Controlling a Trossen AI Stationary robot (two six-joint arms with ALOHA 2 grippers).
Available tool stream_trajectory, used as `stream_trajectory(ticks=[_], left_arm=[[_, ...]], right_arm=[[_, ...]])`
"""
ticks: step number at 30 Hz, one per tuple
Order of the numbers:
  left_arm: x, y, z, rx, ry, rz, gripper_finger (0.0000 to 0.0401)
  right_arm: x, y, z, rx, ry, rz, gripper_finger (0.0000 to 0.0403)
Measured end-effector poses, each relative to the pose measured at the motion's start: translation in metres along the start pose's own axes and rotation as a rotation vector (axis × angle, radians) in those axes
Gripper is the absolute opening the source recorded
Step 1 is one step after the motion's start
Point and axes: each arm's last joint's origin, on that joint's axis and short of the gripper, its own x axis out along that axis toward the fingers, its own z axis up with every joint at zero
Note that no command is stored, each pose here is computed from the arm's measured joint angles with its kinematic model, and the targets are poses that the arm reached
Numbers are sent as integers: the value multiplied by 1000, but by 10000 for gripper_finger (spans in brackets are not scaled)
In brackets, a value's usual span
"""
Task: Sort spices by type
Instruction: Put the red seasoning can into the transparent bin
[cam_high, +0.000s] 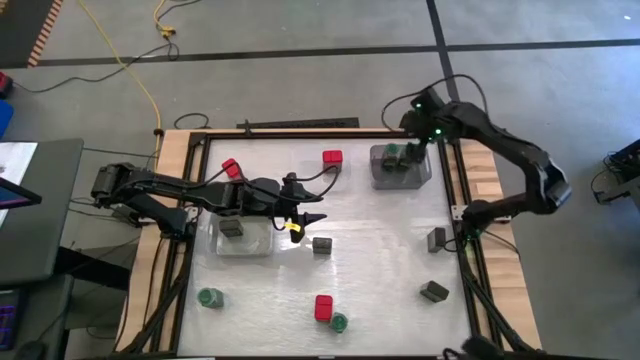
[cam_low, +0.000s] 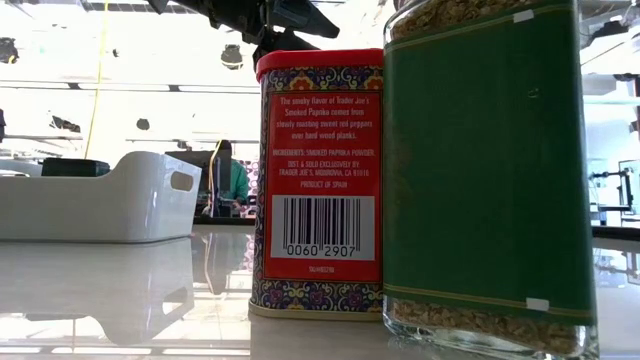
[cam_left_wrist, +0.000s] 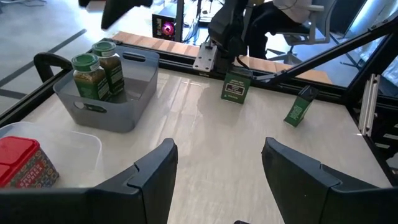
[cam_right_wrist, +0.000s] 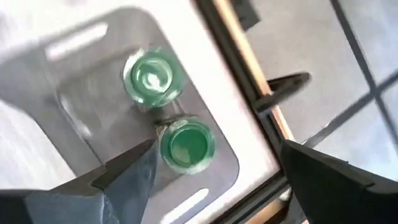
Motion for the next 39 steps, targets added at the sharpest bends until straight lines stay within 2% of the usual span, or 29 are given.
stream_trajectory(ticks=[7, 14, 17, 20, 24, 27, 32, 36, 39], left_arm=[[0, 0, 0, 0, 0, 0, 224], [0, 1, 1, -2, -9, 1, 224], [0, 3, 1, -7, -10, 7, 224], [1, 8, 2, -77, -14, 30, 224], [3, 21, 4, -144, -23, 77, 224], [3, 31, 6, -156, -22, 94, 224], [4, 43, 3, -165, 23, 117, 224], [4, 53, -1, -167, 74, 124, 224], [2, 59, -1, -119, 136, 113, 224]], right_arm=[[-52, 9, -31, 320, -38, 1, 366], [-92, 37, -78, 525, -87, 61, 366], [-100, 50, -100, 651, -136, 114, 366], [-102, 62, -119, 784, -186, 193, 366], [-100, 74, -131, 881, -290, 338, 366], [-94, 83, -123, 884, -394, 418, 366], [-84, 104, -93, 813, -513, 476, 364], [-71, 126, -69, 709, -495, 483, 359], [-60, 138, -61, 667, -445, 463, 357]])
